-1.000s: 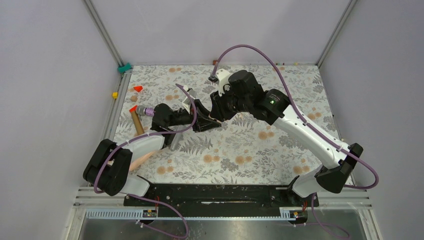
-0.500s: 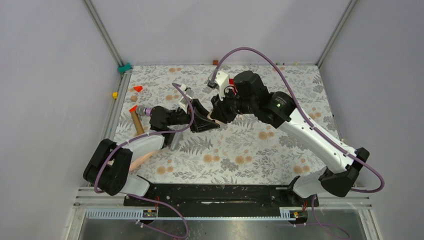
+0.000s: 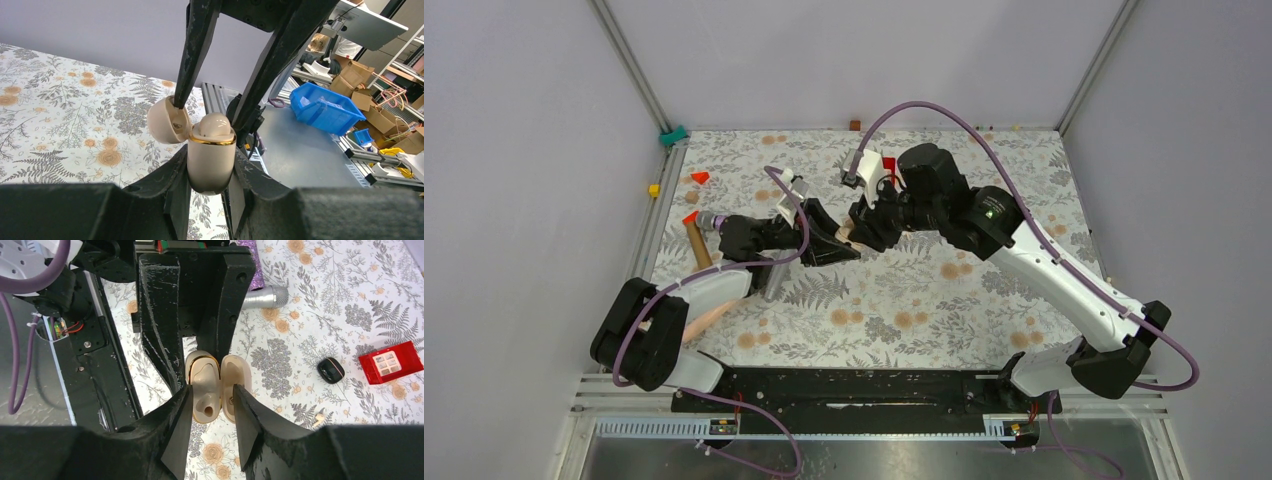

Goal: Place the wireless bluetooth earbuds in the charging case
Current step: Place the earbud in the charging case.

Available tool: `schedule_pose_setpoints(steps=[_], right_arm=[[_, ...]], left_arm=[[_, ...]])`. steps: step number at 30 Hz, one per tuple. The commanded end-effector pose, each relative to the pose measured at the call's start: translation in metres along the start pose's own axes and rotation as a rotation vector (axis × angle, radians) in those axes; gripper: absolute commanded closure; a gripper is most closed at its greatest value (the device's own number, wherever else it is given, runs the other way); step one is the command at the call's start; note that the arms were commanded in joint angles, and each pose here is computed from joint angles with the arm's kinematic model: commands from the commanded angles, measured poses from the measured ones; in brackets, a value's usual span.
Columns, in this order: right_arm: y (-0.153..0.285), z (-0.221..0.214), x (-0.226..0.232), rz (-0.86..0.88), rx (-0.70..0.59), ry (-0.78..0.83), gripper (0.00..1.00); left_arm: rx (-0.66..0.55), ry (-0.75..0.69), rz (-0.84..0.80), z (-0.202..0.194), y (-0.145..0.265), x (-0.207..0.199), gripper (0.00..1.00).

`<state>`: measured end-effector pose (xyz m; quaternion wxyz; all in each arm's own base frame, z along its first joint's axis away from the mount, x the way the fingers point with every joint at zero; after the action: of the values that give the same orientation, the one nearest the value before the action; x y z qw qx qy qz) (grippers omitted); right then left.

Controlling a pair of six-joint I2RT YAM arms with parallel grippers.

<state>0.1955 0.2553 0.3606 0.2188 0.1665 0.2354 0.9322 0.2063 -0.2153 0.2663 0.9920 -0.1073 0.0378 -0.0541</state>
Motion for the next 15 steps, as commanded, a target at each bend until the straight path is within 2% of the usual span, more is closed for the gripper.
schedule_pose_setpoints(steps=[1,9,15], right_arm=[[0.011,0.010,0.004,0.033,-0.035,0.017,0.56],[0.040,0.027,0.012,0.030,-0.072,0.049,0.54],[0.070,0.030,0.002,-0.137,-0.142,0.104,0.42]], left_arm=[[-0.023,-0.129,-0.069,0.016,-0.002,-0.009,1.00],[-0.019,-0.140,-0.078,0.016,-0.001,-0.011,1.00],[-0.028,-0.160,-0.071,0.019,-0.001,-0.012,1.00]])
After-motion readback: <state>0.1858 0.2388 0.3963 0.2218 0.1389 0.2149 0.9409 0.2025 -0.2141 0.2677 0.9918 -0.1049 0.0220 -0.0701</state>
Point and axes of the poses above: each gripper's point midway between its finger pads, its own y axis back along the fingers, its own x axis along the line the jaws close on, z = x × y, the point moved 8 cm from there along y, back along the fingers, and after that the axes turned 15 degrees about -y, right-handed, at the moved point
